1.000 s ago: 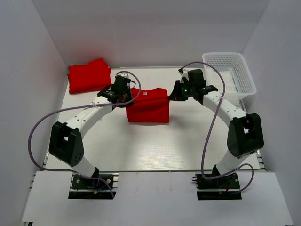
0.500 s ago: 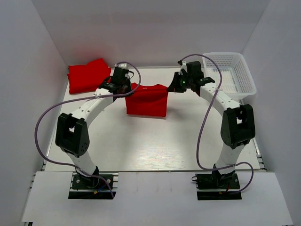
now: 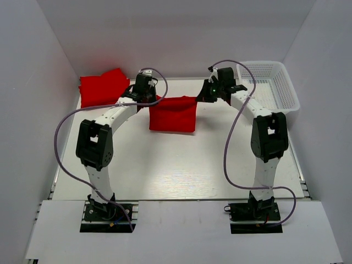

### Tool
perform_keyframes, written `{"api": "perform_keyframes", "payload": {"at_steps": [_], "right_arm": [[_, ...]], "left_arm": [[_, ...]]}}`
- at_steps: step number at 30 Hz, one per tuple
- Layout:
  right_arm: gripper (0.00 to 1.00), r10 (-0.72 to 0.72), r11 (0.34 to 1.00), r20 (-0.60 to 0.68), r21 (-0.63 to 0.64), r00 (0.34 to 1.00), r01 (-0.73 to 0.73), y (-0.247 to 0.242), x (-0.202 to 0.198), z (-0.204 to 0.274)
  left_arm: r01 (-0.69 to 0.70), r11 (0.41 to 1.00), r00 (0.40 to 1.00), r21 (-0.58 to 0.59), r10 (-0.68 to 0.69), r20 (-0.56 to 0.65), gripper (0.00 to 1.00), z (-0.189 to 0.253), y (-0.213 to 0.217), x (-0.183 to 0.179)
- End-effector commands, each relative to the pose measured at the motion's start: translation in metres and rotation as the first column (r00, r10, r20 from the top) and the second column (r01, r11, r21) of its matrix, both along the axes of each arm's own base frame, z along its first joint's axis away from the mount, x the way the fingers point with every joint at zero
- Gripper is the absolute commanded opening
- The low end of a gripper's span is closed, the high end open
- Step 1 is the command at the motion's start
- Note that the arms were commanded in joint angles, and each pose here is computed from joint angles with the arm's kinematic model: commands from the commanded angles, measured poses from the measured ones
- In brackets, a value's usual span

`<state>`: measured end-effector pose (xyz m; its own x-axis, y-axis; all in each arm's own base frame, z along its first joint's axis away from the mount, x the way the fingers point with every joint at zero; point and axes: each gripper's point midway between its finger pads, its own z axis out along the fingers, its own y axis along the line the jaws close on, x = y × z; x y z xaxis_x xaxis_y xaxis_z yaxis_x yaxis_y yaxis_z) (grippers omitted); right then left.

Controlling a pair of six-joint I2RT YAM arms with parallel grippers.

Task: Fold and stack the t-shirts
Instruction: Fold the long partially folded tshirt into a neat square

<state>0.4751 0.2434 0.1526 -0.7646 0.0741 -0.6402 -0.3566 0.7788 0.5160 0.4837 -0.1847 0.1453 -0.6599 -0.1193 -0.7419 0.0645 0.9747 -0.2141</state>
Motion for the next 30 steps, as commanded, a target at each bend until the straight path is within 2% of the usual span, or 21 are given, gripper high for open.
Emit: {"api": "perform_keyframes", "payload": {"at_steps": [1,3,7,17,19,20,21,22,23,24,25,26,27,30], "right_arm": [[0.0,-0.024,0.999,0.057,0.026,0.998,0.022,-0.004,0.031,0.006],[0.0,-0.024,0.999,0.049,0.046,0.999,0.022,-0.001,0.043,-0.004],[0.0,-0.037,0.997,0.044,0.075,0.998,0.034,0.005,0.058,-0.015],[0.0,-0.074,0.993,0.057,0.094,0.996,0.068,0.005,0.08,-0.031],[0.0,-0.073,0.993,0.058,0.097,0.996,0.067,0.005,0.086,-0.035],[0.05,-0.084,0.992,0.07,0.1,0.994,0.077,0.003,0.092,-0.031],[0.16,-0.116,0.991,0.062,0.081,0.991,0.111,0.0,0.101,-0.047],[0.26,-0.146,0.987,0.073,0.073,0.987,0.14,-0.005,0.11,-0.049],[0.38,-0.197,0.978,0.126,0.095,0.972,0.186,-0.008,0.13,-0.026],[0.46,-0.208,0.976,0.124,0.092,0.97,0.197,-0.009,0.138,-0.036],[0.63,-0.222,0.973,0.124,0.087,0.967,0.212,-0.015,0.147,-0.043],[0.67,-0.224,0.972,0.165,0.111,0.961,0.207,-0.014,0.159,-0.023],[0.9,-0.214,0.974,0.176,0.111,0.961,0.197,-0.014,0.161,-0.019],[0.9,-0.196,0.98,0.232,0.087,0.953,0.18,-0.022,0.158,0.002]], "left_arm": [[-0.003,1.0,0.999,-0.008,0.003,0.045,0.0,0.004,0.003,0.026],[-0.005,1.0,1.0,-0.006,0.005,0.022,0.0,-0.015,0.004,0.036],[-0.002,0.999,0.999,-0.035,0.004,0.043,0.0,-0.027,-0.002,0.056],[0.041,0.995,0.998,-0.087,-0.038,0.041,0.0,-0.043,-0.016,0.074],[0.034,0.995,0.998,-0.092,-0.028,0.06,0.11,-0.038,-0.013,0.081],[0.035,0.995,0.997,-0.096,-0.028,0.074,0.23,-0.041,-0.014,0.086],[-0.009,0.994,0.996,-0.106,0.019,0.093,0.7,-0.033,-0.006,0.096],[-0.03,0.993,0.993,-0.114,0.043,0.112,0.97,-0.029,-0.001,0.104],[-0.04,0.993,0.993,-0.107,0.051,0.109,1.0,-0.036,-0.001,0.11],[-0.061,0.99,0.991,-0.129,0.076,0.114,1.0,-0.035,0.002,0.119],[-0.067,0.987,0.983,-0.146,0.09,0.161,1.0,-0.012,0.006,0.136],[-0.081,0.986,0.978,-0.143,0.107,0.181,1.0,-0.007,0.007,0.144],[-0.095,0.983,0.974,-0.16,0.125,0.19,1.0,-0.004,0.01,0.154],[-0.064,0.986,0.97,-0.157,0.098,0.222,1.0,0.007,0.01,0.166]]}}
